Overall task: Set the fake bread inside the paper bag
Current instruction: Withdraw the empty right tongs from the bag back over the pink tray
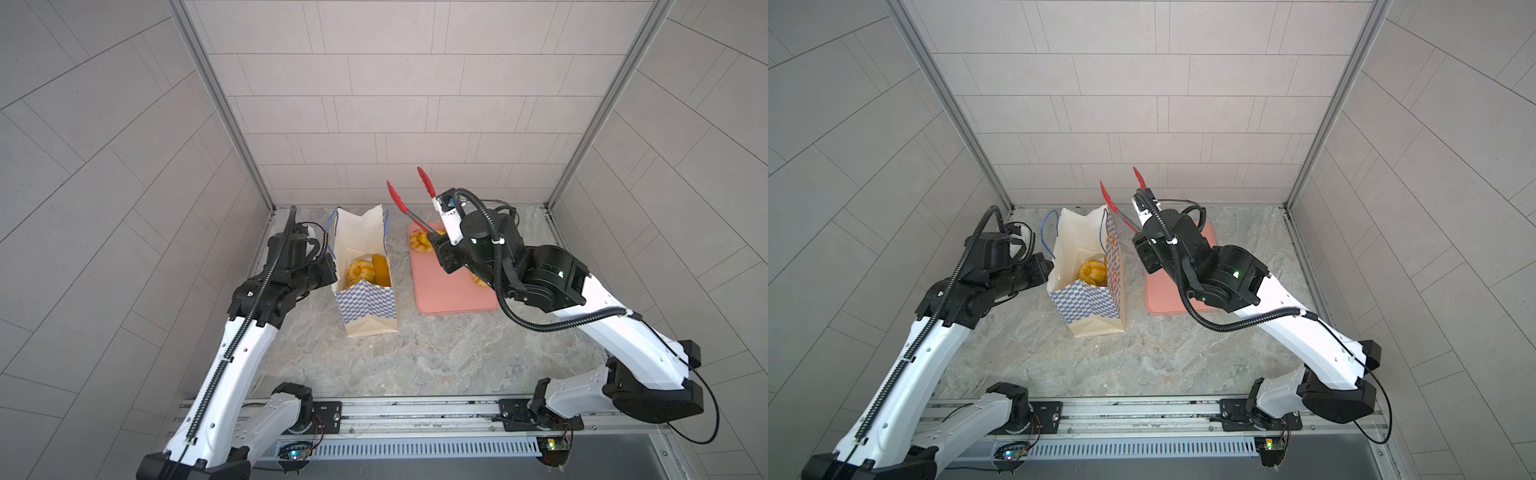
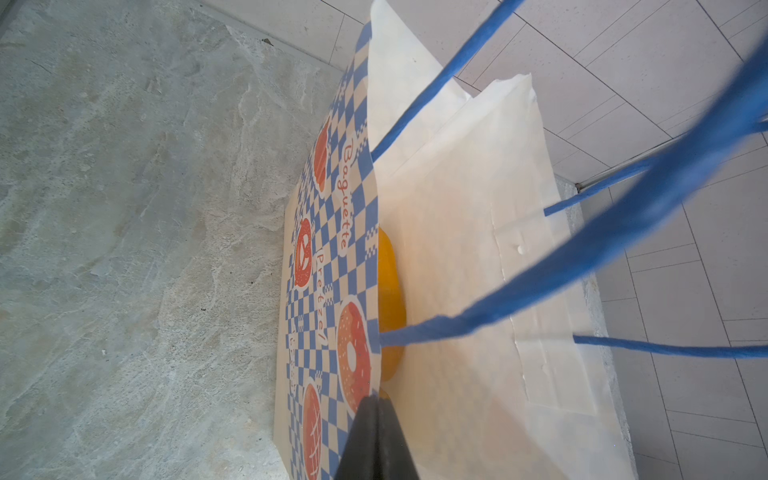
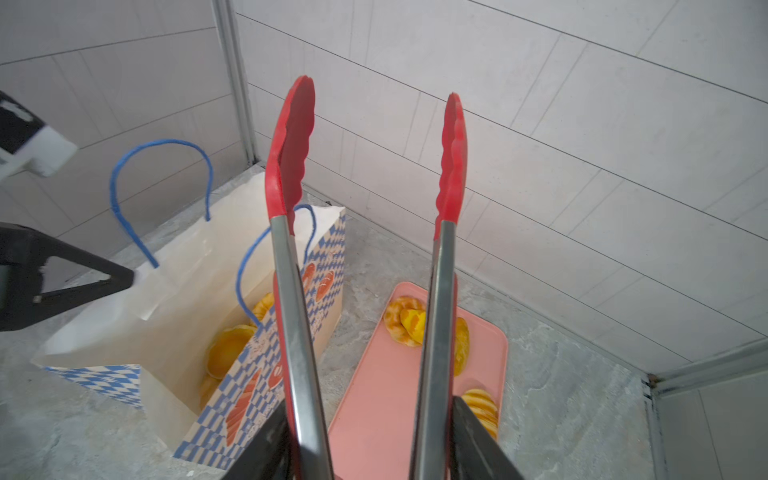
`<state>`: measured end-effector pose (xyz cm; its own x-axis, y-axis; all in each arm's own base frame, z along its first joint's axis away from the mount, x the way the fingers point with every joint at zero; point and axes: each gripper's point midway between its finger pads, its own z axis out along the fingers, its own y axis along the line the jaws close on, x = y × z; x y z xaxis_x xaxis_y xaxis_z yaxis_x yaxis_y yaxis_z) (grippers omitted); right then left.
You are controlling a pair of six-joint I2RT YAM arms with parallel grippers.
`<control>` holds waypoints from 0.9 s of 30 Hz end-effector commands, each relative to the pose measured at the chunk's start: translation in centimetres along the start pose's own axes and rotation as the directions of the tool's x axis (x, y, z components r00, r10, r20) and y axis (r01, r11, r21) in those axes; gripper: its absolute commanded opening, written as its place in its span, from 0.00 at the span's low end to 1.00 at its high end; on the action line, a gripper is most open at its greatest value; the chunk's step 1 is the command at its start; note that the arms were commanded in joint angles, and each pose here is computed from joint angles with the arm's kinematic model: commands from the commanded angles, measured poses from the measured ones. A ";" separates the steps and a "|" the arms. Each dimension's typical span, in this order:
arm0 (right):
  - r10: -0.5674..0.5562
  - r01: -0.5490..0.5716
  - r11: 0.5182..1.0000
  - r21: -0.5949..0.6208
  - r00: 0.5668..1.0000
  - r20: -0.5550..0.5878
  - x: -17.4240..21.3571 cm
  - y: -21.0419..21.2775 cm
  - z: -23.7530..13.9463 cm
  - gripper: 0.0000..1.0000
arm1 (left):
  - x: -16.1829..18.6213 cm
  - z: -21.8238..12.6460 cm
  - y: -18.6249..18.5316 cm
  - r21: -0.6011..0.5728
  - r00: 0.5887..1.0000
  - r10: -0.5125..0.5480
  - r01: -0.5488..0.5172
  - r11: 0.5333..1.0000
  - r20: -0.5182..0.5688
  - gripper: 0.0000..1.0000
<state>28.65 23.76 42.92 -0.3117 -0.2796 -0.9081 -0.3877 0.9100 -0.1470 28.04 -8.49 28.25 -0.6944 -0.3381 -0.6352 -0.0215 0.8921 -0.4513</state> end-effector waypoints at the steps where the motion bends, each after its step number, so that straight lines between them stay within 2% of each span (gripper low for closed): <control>1: 0.051 -0.052 0.997 0.050 0.999 0.014 0.1 -2.7 -0.6 0.55 | -0.3 -0.5 -0.1 0.002 1.000 0.003 -0.003 1.000 0.017 0.07; 12: 0.142 -0.110 0.977 0.181 0.973 -0.179 8.1 -8.3 2.3 0.54 | -0.2 -0.3 -0.1 0.003 1.000 0.006 -0.007 1.000 0.012 0.07; 21: 0.238 -0.159 0.958 0.239 0.905 -0.352 15.6 -11.1 4.4 0.52 | -0.2 0.0 -0.1 0.005 1.000 0.006 -0.006 1.000 0.007 0.07; 27: 0.270 -0.160 0.949 0.271 0.859 -0.436 19.2 -12.0 5.8 0.52 | -0.1 -0.1 -0.2 0.009 1.000 0.006 -0.006 1.000 0.008 0.07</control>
<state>32.11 9.32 25.33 -0.7438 -0.1543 -0.6503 -0.0957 0.9875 -0.1249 28.04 -8.51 28.22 -0.6951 -0.3375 -0.6347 -0.0211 0.8921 -0.4514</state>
